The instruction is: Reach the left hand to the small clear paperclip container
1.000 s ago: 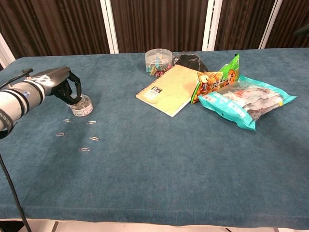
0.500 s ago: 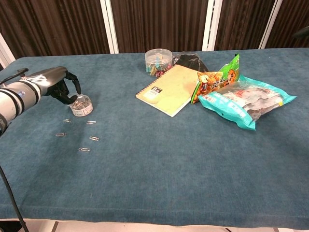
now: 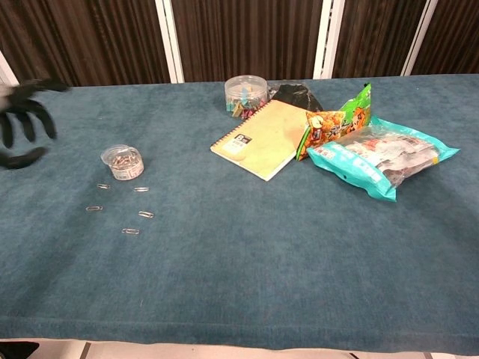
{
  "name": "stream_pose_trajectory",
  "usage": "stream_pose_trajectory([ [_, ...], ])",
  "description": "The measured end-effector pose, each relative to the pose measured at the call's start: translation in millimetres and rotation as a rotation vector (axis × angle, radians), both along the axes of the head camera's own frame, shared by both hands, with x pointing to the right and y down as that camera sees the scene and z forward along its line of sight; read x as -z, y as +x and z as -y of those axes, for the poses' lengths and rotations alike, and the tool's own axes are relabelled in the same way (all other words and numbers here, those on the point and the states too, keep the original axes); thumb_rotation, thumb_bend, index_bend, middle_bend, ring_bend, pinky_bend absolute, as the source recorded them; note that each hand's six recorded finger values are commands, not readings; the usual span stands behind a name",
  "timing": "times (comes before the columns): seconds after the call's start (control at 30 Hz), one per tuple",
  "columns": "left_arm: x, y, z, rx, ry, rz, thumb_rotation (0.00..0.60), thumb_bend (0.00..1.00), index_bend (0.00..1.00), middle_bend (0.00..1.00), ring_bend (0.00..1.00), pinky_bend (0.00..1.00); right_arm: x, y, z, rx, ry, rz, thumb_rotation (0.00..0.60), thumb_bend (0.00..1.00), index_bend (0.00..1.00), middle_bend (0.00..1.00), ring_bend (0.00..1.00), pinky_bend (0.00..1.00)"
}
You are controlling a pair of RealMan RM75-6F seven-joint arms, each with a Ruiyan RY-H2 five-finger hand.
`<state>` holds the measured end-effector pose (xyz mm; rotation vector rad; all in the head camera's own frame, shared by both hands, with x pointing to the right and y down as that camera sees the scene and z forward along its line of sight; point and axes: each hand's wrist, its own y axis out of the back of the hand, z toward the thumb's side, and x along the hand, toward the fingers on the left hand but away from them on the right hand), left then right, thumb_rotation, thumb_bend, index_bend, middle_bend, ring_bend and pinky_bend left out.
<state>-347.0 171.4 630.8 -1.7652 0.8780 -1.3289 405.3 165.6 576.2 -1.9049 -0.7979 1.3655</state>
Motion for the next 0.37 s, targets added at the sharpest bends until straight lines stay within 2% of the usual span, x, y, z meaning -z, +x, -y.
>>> stream_pose_trajectory([
  [0.13, 27, -48, -51, 0.067, 0.067, 0.052, 0.6, 0.4, 0.0, 0.0, 0.0, 0.0, 1, 20, -34, -0.04, 0.03, -0.132, 0.6, 0.16, 0.0, 0.0, 0.0, 0.0],
  [0.23, 43, -80, -92, 0.108, 0.085, 0.122, 0.6, 0.39, 0.0, 0.0, 0.0, 0.0, 6, 29, -59, -0.068, 0.066, -0.212, 0.6, 0.16, 0.0, 0.0, 0.0, 0.0],
  [0.3, 48, -87, -110, 0.09, 0.082, 0.151, 0.6, 0.39, 0.0, 0.0, 0.0, 0.0, 8, 28, -70, -0.079, 0.078, -0.226, 0.6, 0.16, 0.0, 0.0, 0.0, 0.0],
  [0.37, 52, -87, -114, 0.075, 0.089, 0.149, 0.6, 0.39, 0.0, 0.0, 0.0, 0.0, 8, 26, -72, -0.081, 0.083, -0.217, 0.6, 0.16, 0.0, 0.0, 0.0, 0.0],
])
